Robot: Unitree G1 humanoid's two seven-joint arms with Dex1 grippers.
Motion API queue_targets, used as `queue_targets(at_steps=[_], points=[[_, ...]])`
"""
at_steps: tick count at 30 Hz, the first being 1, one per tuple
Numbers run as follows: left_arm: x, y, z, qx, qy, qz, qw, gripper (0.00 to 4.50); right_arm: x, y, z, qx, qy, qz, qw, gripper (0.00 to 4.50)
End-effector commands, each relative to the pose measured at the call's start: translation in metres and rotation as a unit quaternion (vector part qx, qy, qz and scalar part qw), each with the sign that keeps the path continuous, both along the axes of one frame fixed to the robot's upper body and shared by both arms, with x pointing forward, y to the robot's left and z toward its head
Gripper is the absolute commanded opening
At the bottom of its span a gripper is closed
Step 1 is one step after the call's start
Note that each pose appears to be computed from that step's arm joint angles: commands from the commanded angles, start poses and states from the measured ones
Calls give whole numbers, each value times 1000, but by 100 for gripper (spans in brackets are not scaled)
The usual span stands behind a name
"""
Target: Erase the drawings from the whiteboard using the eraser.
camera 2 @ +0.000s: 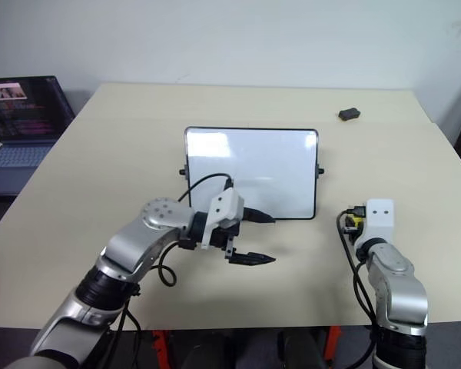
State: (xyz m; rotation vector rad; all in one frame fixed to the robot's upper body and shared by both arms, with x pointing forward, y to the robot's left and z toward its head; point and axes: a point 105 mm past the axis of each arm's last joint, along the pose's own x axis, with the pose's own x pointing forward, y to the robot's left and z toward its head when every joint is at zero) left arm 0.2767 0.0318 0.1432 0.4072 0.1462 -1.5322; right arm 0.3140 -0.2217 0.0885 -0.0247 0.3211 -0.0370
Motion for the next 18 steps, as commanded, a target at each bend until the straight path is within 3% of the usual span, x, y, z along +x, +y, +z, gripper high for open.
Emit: queue_targets(at_steps=[1, 6, 14, 18], points=[[-5, -3, 9, -15, -16, -11, 1000, 450, 2, -4, 12, -8, -25, -6, 1000, 276], [-5, -3, 8, -15, -15, -7, 1000, 450, 2, -6, 13, -10, -26, -6, 1000, 445], [8, 7, 11, -44, -28, 73, 996, 450, 6, 3, 37, -2, -92, 17, 996, 445], [23, 36, 15, -88, -28, 199, 976, 450, 3, 20, 52, -5, -140, 58, 988, 445]])
